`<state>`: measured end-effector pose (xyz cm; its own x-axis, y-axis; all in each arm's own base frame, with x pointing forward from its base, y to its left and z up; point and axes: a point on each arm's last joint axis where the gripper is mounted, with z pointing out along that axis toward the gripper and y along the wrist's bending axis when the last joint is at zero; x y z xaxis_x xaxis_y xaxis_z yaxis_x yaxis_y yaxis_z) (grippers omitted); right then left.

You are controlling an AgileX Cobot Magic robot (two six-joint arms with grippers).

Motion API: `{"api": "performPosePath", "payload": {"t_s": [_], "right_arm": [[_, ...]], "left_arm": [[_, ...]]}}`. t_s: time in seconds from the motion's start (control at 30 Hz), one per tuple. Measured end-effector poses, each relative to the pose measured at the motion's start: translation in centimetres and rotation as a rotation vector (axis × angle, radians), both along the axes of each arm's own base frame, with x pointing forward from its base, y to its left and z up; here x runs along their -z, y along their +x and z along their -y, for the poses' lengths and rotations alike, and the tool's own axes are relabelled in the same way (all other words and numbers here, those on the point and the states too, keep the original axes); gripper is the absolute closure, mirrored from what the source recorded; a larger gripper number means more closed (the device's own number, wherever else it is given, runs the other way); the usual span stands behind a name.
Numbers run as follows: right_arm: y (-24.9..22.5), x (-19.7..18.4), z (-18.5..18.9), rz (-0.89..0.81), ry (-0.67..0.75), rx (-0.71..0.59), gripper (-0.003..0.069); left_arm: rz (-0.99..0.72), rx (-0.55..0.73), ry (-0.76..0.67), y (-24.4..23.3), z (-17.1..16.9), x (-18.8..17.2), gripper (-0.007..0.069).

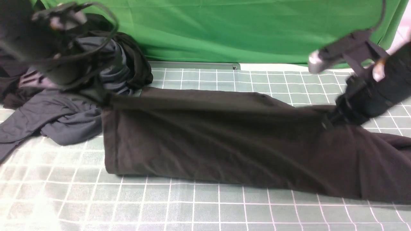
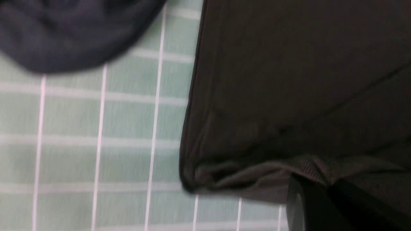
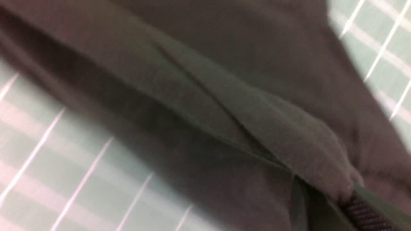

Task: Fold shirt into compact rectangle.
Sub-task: 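Fold the black garment in half by bringing its near edge over to the far edge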

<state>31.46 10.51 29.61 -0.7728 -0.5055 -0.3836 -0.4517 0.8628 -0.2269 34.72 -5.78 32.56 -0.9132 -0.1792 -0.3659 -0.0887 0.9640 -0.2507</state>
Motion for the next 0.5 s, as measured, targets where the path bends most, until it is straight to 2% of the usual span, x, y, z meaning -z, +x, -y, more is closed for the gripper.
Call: {"api": "performPosePath", "payload": {"t_s": [0.2,0.5], "right_arm": [[7.2,3.4,0.0,-0.009,-0.01,0.038,0.0633],[12.6,8.6,-1.2,0.038,0.013,0.027,0.0633]], "left_arm": [[-0.035,-0.013,0.014,7.6,0.0,3.2,0.0613],[-0.004,-0.012,0.072,15.1,0.1,8.0,0.0613]]}}
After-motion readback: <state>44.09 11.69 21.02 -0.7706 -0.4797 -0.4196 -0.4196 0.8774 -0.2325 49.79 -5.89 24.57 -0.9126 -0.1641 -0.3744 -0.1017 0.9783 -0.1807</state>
